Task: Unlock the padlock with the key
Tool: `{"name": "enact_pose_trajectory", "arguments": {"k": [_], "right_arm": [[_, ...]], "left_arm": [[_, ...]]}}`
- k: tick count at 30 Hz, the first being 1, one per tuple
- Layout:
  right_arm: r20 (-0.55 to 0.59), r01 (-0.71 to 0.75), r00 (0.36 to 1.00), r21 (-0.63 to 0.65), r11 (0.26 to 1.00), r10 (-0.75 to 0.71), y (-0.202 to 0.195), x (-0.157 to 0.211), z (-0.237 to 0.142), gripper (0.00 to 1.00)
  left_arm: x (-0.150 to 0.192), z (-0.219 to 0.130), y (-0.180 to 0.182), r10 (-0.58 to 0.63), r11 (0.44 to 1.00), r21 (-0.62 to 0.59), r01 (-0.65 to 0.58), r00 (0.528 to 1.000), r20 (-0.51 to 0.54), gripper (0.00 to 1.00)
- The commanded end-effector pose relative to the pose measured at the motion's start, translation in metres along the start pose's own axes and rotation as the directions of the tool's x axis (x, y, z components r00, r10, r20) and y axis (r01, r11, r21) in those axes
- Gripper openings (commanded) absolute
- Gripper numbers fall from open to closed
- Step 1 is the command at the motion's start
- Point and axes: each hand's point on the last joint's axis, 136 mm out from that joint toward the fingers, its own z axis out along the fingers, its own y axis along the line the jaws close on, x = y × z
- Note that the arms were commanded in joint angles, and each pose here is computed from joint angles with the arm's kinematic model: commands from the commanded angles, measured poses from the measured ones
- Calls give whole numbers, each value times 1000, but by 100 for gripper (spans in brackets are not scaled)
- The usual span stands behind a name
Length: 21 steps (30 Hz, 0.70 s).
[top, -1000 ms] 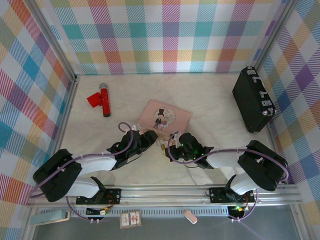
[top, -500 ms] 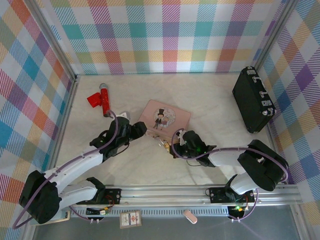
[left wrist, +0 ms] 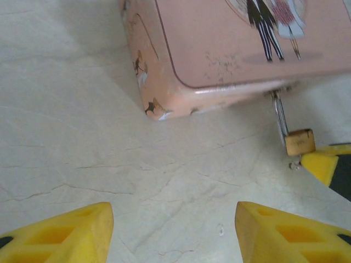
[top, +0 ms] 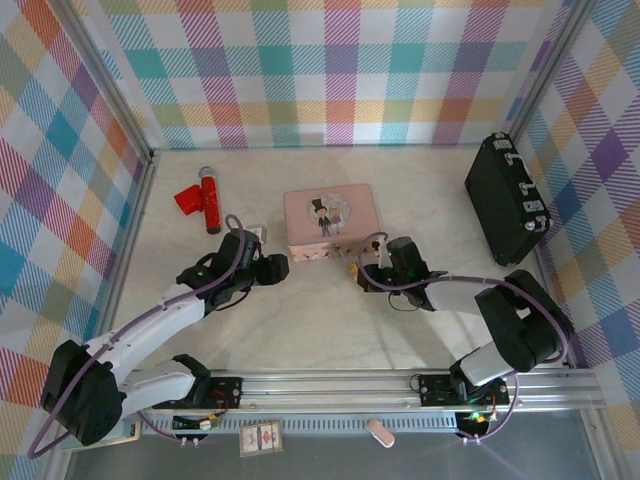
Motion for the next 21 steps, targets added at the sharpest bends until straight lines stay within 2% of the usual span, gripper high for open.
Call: {"name": "enact_pose_trajectory", "arguments": {"k": [1,7,10,13,15,18,21], "right_arm": [[-23,73,997,-47,996,-74,15,-5,-6,19],[-40,126,991,-28,992,-127,17,-5,-18,31],[-38,146,989,7,989,-145,15,-10,-21,33],[-35,150,988,-13,989,-151,22,-18,-18,34],[-42,136,990,-31,990,-137,25,-22,-11,35],[-77,41,996,-40,998,-44,17,-31,-1,34],[-51,3,999,-68,998,-6,17,-42,3,36]], "left_arm": [[-3,4,-13,28,996,80,-28,1000,6,60],[1,13,-10,79,994,71,-79,997,-7,60],[-1,16,-8,106,993,56,-106,994,-9,60],[-6,22,-9,142,989,48,-142,990,-3,60],[-7,26,-10,163,986,47,-163,987,-1,60],[-3,35,-17,201,976,90,-198,979,-21,60],[2,41,-14,234,970,84,-230,971,-41,59]]}}
